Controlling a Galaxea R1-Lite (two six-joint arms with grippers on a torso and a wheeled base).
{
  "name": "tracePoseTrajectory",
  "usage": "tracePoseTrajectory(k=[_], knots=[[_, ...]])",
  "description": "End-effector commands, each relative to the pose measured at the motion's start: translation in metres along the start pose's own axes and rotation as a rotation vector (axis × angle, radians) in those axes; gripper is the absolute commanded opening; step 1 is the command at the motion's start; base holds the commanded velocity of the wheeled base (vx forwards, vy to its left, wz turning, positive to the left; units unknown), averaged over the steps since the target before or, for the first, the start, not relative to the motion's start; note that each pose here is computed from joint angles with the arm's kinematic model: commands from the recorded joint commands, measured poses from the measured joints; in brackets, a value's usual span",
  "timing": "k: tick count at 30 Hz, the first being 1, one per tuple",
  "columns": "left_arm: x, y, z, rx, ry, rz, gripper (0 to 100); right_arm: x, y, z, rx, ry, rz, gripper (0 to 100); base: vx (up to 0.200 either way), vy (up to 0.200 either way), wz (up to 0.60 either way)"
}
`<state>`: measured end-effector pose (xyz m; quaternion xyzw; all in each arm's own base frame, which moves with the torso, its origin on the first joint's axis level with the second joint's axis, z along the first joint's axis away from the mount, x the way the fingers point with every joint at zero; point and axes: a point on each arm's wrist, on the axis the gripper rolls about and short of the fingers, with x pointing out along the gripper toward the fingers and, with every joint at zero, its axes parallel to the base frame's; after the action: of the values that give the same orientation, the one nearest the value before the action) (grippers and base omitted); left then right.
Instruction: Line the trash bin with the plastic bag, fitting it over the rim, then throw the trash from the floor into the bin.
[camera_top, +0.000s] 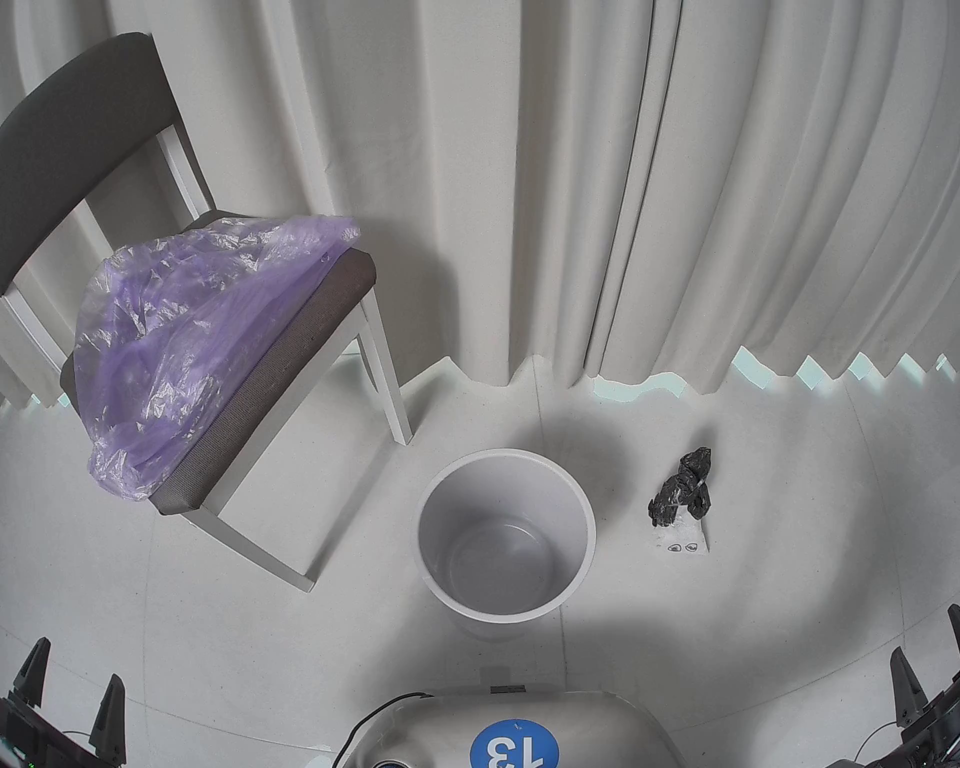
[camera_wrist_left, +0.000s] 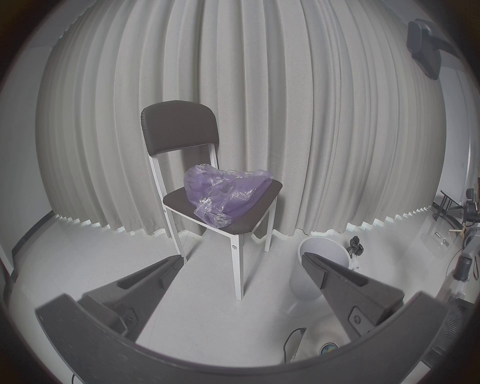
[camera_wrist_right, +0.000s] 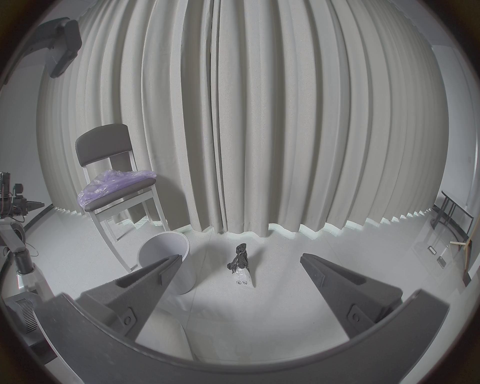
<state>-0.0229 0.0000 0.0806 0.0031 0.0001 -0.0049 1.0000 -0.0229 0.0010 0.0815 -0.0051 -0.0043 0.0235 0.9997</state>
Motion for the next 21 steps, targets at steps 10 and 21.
tracePoseTrajectory(k=[10,21], knots=[[0.0002,-0.0001,-0.0052,0.0,0.003,-0.001,100,0.0002,0.0,-0.0052,-0.001,0.004,0.001,100,0.0,0.0,0.0],[0.0002,-0.0009,-0.0054,0.009,0.004,-0.038,100,0.0003,0.0001,-0.0053,-0.01,0.007,0.002,100,0.0,0.0,0.0]])
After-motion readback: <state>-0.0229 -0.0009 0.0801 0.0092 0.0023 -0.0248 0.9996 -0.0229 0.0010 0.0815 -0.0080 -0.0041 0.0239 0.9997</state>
